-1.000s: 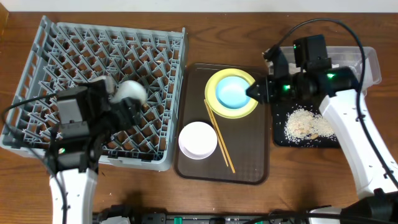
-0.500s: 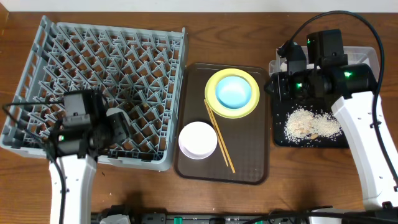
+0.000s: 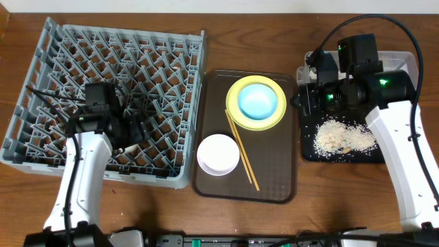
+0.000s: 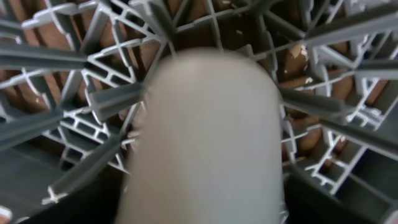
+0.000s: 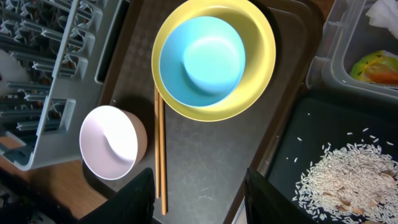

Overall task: Sort waste into correct bins and load items into the dishwasher
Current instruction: 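Place the white cup upside down in the dish rack with the left gripper, then grasp the pink-white bowl on the tray with the left gripper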

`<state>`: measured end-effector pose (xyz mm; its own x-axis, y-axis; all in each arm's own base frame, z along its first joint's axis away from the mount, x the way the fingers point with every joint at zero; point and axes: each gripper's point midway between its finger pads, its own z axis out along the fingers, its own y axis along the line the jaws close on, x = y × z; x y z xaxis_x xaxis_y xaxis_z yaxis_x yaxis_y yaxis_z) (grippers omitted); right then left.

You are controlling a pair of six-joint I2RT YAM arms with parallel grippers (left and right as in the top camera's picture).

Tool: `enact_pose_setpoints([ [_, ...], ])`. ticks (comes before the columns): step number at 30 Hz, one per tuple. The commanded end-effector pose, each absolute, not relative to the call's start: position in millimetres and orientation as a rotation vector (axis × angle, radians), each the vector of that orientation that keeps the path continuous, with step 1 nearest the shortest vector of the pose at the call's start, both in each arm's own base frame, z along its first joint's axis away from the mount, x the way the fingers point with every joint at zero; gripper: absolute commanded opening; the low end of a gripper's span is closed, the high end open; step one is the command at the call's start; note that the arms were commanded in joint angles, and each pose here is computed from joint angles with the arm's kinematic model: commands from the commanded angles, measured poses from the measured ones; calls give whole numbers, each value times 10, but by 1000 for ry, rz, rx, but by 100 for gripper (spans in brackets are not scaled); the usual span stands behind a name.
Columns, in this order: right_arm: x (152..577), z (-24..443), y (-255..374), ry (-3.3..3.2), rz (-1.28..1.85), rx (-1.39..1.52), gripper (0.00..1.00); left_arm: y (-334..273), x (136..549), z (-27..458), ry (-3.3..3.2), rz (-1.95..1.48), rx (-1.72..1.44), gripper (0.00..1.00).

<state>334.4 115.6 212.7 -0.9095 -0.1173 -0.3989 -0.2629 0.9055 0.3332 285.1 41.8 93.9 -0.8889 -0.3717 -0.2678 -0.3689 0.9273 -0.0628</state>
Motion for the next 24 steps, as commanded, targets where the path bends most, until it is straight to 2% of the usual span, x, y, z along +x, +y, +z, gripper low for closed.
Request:
enact_pose_setpoints([
  [1, 3362, 2215, 1136, 2667, 532, -292, 45, 468, 2904, 1057, 2777, 11, -538, 95],
  [7, 3413, 2212, 959, 2670, 486, -221, 47, 240, 3004, 1454, 2690, -136, -462, 96],
  [12, 3479, 2223, 650, 2675, 466, -2, 52, -243, 2993, 1673, 2644, -217, -247, 96],
  [14, 3491, 2224, 567, 2674, 468, 47, 63, -530, 2960, 1689, 2650, -249, -119, 97],
  [15, 3490, 2223, 540, 2675, 469, 61, 65, -685, 2937, 1682, 2656, -266, -50, 97],
  [24, 3452, 2202, 516, 2693, 468, 74, 68, -1976, 2654, 1433, 2651, -396, 507, 97],
])
